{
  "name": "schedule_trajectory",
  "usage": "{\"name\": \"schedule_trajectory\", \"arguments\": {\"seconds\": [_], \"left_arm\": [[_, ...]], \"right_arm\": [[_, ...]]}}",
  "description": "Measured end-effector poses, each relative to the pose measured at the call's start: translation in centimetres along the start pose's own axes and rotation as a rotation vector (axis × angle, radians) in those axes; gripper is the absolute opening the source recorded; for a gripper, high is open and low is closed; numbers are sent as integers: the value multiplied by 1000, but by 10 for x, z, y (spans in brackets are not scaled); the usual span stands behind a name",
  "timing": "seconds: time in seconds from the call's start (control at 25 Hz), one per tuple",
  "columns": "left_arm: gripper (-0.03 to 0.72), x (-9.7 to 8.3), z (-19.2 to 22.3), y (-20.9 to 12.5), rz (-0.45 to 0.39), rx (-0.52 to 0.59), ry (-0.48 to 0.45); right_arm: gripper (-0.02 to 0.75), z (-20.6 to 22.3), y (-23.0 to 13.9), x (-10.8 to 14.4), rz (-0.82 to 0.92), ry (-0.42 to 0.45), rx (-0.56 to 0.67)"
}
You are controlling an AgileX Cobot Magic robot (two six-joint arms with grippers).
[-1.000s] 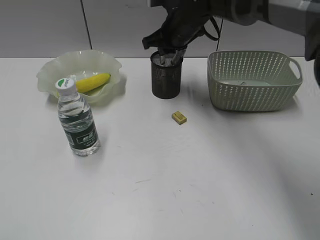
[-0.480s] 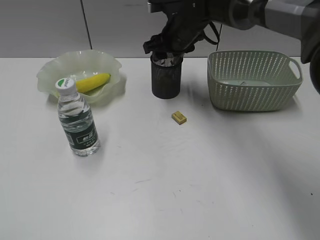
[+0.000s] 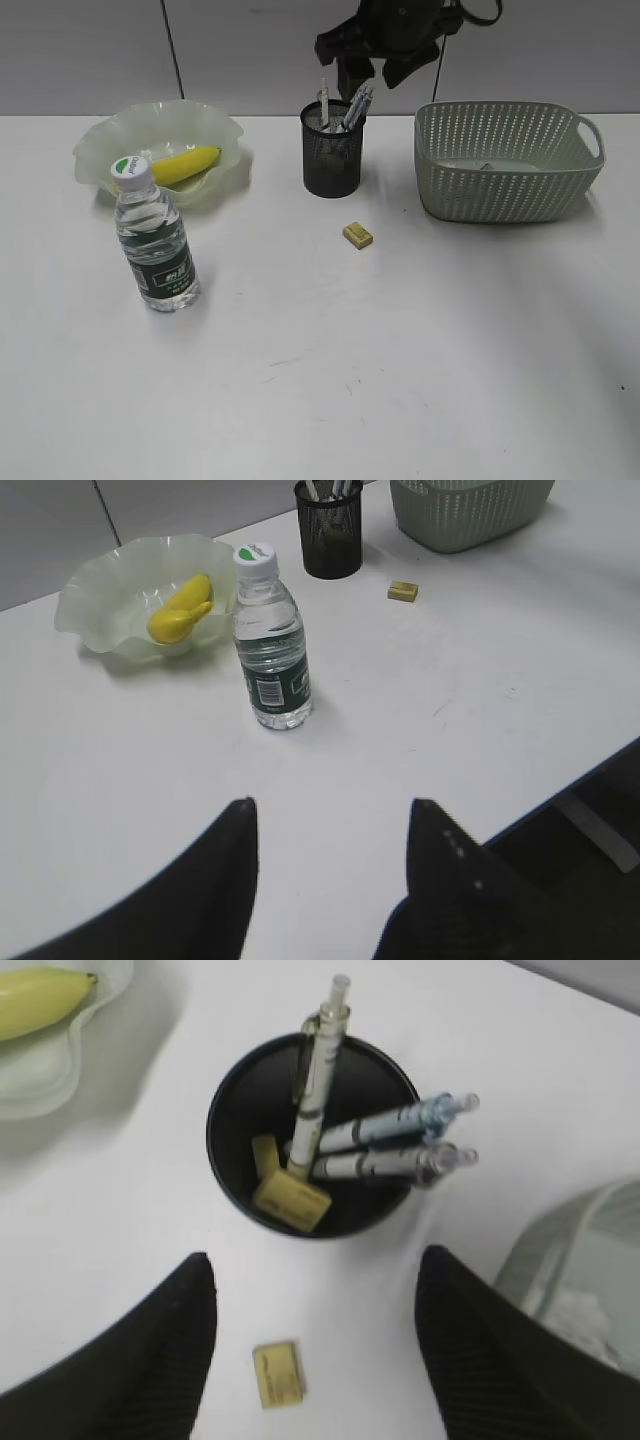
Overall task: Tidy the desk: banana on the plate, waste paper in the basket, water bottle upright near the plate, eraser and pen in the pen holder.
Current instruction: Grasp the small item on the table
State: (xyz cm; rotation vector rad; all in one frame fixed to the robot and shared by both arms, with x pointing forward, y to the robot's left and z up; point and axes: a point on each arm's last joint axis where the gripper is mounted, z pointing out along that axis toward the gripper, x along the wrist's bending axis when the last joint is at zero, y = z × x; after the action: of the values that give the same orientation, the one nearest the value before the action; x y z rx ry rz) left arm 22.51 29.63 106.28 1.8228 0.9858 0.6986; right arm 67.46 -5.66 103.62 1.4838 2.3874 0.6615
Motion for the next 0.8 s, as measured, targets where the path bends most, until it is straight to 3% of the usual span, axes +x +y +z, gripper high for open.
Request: {"name": "schedule_trajectory", "arguments": {"seconds": [0.16, 0.44, 0.6, 0.8], "left_arm": [[364, 0, 0, 0, 0, 0, 0], [364, 0, 0, 0, 0, 0, 0], [364, 0, 0, 0, 0, 0, 0], [364, 0, 0, 0, 0, 0, 0]], "right_arm": [[498, -47, -5, 0, -75, -1, 68], [498, -141, -19, -1, -110, 0, -35], [498, -183, -55, -3, -117, 0, -30], [498, -215, -128, -6, -119, 0, 31]]}}
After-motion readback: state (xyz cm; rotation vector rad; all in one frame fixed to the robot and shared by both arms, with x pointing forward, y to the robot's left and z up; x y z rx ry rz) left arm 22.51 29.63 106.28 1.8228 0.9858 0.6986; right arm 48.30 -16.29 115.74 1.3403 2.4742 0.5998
